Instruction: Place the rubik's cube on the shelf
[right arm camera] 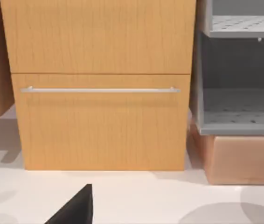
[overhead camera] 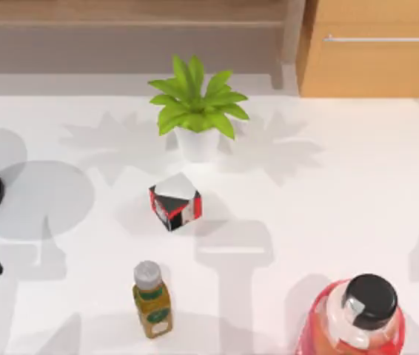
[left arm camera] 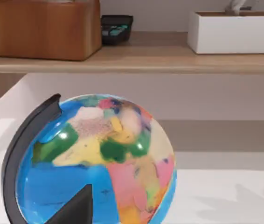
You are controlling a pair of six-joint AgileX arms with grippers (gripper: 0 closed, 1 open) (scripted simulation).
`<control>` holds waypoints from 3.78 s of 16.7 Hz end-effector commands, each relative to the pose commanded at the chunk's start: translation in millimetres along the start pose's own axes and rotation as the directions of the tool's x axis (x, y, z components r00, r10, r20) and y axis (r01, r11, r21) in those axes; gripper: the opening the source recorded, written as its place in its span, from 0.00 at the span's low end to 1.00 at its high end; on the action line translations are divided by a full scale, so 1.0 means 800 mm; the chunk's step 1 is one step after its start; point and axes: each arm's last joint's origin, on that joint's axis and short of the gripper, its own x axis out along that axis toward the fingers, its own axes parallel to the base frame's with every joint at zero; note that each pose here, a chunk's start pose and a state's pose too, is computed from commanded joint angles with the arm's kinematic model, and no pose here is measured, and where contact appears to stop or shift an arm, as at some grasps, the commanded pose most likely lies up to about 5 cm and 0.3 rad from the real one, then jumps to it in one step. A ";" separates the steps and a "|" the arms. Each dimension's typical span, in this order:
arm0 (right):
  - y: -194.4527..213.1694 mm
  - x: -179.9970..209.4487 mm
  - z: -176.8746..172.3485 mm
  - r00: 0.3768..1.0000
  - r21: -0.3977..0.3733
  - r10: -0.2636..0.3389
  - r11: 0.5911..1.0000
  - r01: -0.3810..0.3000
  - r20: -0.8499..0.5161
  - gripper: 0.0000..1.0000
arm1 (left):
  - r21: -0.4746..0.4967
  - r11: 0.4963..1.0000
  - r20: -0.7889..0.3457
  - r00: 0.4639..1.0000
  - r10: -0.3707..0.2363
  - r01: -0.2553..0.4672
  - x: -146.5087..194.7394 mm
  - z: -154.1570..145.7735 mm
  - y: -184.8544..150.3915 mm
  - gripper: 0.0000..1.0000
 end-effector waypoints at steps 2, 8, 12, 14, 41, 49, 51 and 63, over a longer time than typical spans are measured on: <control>0.000 0.000 0.000 1.000 0.000 0.000 1.000 0.000 0.000 1.00 | 0.000 1.000 0.000 1.000 0.000 0.000 0.000 0.000 0.000 1.00; 0.002 0.008 0.060 0.993 -0.187 0.009 0.982 0.013 0.115 1.00 | 0.000 1.000 0.000 1.000 0.000 0.000 0.000 0.000 0.000 1.00; 0.006 0.047 0.111 0.988 -0.431 0.023 0.901 0.044 0.150 1.00 | 0.000 1.000 0.000 1.000 0.000 0.000 0.000 0.000 0.000 1.00; 0.011 0.082 0.129 0.988 -0.560 0.029 0.826 0.062 0.153 1.00 | 0.000 1.000 0.000 1.000 0.000 0.000 0.000 0.000 0.000 1.00; 0.087 0.383 -0.088 1.000 -1.000 -0.010 0.000 0.000 0.000 1.00 | 0.000 1.000 0.000 1.000 0.000 0.000 0.000 0.000 0.000 1.00; 0.088 0.406 -0.089 1.000 -1.000 -0.010 0.000 0.000 0.000 1.00 | 0.000 1.000 0.000 1.000 0.000 0.000 0.000 0.000 0.000 1.00; 0.088 0.406 -0.089 1.000 -1.000 -0.010 0.000 0.000 0.000 0.85 | 0.000 1.000 0.000 1.000 0.000 0.000 0.000 0.000 0.000 1.00; 0.088 0.406 -0.089 1.000 -1.000 -0.010 0.000 0.000 0.000 0.00 | 0.000 1.000 0.000 1.000 0.000 0.000 0.000 0.000 0.000 1.00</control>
